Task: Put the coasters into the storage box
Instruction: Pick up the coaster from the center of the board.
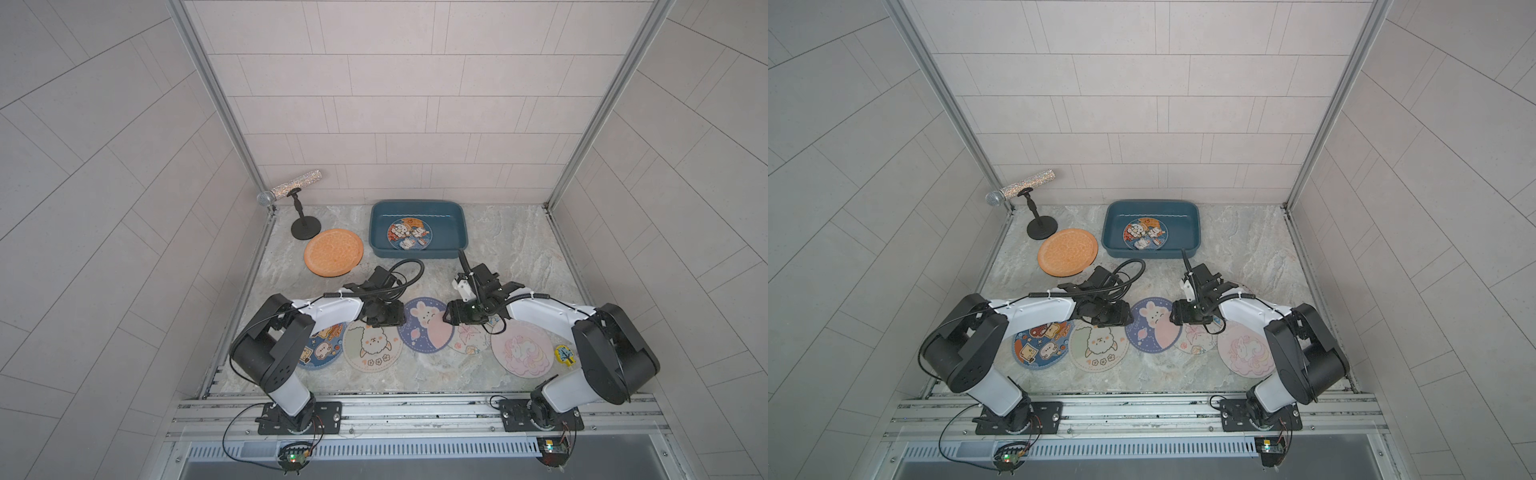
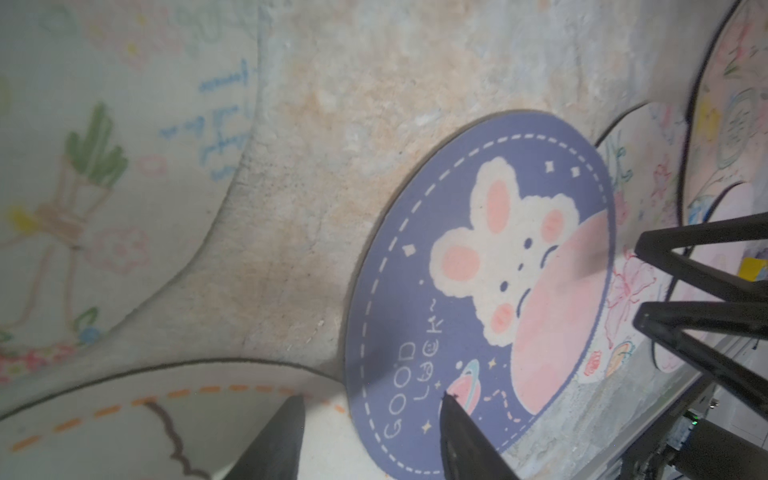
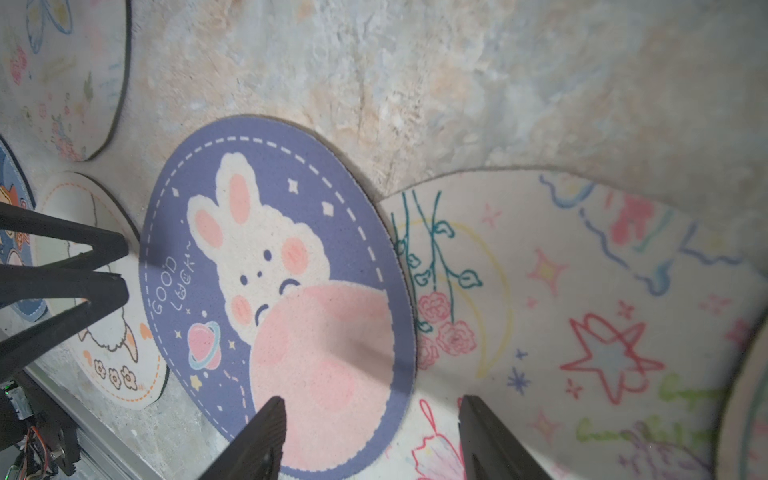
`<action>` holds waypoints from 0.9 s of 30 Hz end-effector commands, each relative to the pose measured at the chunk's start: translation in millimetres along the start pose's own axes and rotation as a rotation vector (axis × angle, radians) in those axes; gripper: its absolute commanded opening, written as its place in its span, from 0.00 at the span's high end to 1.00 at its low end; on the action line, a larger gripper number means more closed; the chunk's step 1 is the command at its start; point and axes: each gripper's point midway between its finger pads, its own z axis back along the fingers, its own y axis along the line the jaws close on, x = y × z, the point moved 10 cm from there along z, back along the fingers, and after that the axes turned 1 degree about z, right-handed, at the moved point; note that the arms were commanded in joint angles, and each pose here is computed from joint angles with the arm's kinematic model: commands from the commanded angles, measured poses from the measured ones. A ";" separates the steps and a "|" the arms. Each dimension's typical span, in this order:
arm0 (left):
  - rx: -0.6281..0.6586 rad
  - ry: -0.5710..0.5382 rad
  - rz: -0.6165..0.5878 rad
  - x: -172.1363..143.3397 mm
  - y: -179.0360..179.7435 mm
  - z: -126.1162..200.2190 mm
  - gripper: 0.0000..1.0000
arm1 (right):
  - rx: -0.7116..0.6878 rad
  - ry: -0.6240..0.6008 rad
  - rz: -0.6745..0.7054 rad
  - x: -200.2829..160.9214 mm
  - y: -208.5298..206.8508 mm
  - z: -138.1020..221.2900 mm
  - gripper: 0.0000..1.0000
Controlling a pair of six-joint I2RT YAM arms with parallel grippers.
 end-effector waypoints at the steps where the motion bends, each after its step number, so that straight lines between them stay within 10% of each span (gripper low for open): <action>1: 0.030 0.053 -0.001 -2.8 0.1 -6.5 0.44 | -0.020 -0.011 -0.013 1.5 -1.1 -3.8 0.31; 27: 0.025 0.129 -0.009 -3.6 -1.2 -19.2 0.55 | 0.005 0.046 -0.005 -4.9 8.2 -21.4 0.39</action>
